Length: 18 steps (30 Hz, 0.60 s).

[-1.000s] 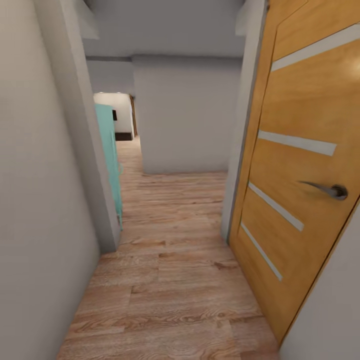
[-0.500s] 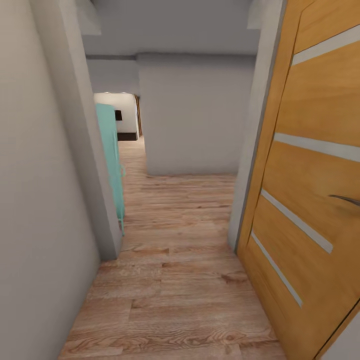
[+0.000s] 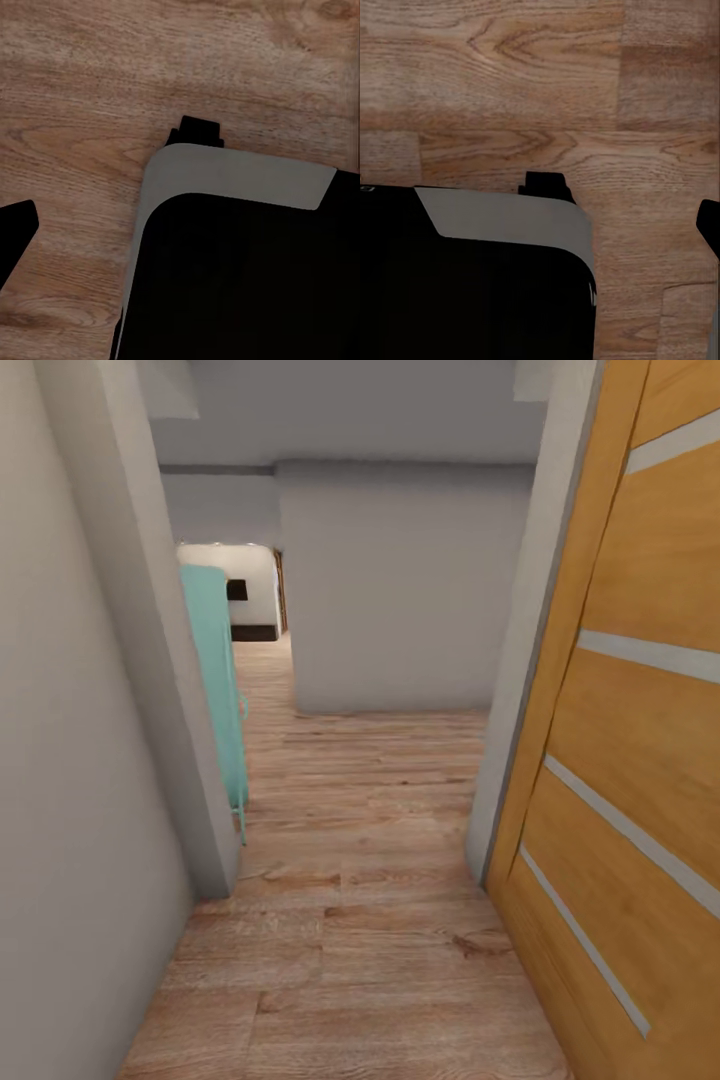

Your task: Move the two storage containers from the living room to the garage. In the garage, place one container on the floor and stack the other container on top of it (either order is fine).

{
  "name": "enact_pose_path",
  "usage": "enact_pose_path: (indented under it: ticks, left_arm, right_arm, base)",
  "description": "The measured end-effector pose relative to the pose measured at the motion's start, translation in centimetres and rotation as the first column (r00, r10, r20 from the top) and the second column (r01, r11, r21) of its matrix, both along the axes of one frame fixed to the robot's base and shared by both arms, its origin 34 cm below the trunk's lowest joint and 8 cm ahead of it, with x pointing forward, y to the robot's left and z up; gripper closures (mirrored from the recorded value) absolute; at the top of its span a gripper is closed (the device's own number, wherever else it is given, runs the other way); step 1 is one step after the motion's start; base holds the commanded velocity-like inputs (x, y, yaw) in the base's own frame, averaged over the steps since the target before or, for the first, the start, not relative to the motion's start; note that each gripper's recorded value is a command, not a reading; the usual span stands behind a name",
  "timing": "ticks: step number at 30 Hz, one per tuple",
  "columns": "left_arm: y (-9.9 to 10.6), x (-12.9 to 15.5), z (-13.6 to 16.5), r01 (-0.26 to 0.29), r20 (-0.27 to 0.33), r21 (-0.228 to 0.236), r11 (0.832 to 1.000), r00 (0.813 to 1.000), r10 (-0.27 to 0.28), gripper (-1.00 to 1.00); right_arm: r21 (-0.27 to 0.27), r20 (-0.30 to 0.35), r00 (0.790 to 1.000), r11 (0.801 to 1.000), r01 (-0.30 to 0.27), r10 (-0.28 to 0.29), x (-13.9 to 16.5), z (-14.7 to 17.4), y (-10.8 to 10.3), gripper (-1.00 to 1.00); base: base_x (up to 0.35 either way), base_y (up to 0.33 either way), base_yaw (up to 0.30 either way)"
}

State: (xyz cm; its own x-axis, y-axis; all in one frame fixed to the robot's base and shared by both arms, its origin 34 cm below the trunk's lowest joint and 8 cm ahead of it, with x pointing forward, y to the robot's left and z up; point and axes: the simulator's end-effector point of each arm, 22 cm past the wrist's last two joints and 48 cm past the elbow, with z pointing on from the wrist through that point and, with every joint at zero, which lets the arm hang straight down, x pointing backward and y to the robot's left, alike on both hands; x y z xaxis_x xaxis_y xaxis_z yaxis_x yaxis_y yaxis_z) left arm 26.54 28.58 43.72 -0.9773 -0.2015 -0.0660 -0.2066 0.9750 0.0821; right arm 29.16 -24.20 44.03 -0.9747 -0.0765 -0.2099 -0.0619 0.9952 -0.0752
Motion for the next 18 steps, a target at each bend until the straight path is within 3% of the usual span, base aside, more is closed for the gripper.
enact_pose_path:
  ticks: [18]
  left_arm:
    - [0.00, -0.09, -0.03, 0.000, -0.003, 0.000, 1.000, 1.000, 0.000, -1.00]
  right_arm:
    - [-0.001, 0.001, 1.000, 1.000, 0.000, 0.000, 0.01, -0.02, -0.10, -1.00]
  base:
    - [0.323, 0.000, 0.016]
